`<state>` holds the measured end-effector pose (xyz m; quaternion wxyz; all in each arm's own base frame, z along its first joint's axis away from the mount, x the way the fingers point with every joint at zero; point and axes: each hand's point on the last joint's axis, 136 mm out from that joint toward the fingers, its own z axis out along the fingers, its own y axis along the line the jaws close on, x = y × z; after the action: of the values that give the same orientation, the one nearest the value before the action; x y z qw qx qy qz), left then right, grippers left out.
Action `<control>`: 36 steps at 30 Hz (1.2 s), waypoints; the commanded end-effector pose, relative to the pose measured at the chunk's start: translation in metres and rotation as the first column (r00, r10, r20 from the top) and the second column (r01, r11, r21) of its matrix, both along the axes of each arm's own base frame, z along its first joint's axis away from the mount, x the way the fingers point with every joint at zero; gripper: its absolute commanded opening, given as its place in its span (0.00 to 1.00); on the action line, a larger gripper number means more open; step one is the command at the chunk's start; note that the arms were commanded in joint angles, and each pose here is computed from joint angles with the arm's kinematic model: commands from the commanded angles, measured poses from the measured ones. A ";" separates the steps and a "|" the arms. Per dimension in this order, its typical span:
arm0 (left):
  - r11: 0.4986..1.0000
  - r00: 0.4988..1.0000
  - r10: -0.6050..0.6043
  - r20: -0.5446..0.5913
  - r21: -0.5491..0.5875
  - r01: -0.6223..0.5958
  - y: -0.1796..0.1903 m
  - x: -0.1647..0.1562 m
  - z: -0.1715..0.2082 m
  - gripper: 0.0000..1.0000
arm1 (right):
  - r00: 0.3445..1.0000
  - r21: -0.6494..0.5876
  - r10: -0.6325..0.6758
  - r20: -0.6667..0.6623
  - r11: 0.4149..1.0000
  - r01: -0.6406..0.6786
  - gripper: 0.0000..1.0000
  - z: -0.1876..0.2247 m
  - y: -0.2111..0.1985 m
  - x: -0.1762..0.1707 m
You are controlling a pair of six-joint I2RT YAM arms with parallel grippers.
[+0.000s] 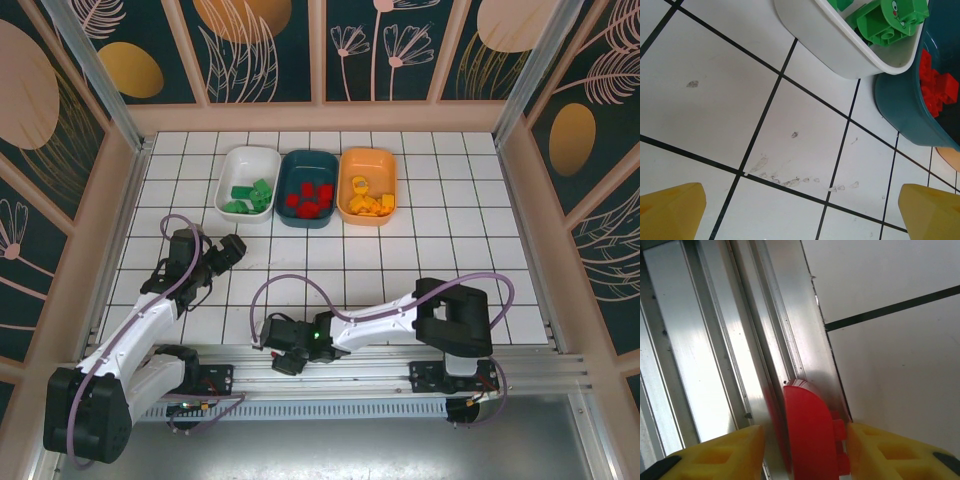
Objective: Sort the legos into containers by color
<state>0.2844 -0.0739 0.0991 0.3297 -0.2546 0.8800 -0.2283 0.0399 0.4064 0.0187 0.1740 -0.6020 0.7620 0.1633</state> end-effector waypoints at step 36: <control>1.000 1.000 0.017 0.016 0.021 -0.017 0.005 0.007 0.007 0.99 | 0.976 0.164 -0.125 0.178 0.982 0.096 0.04 0.053 0.007 0.042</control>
<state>0.2846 -0.0730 0.0978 0.3290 -0.2560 0.8806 -0.2252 0.0604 0.4130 0.0499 0.2536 -0.5824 0.7559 0.1584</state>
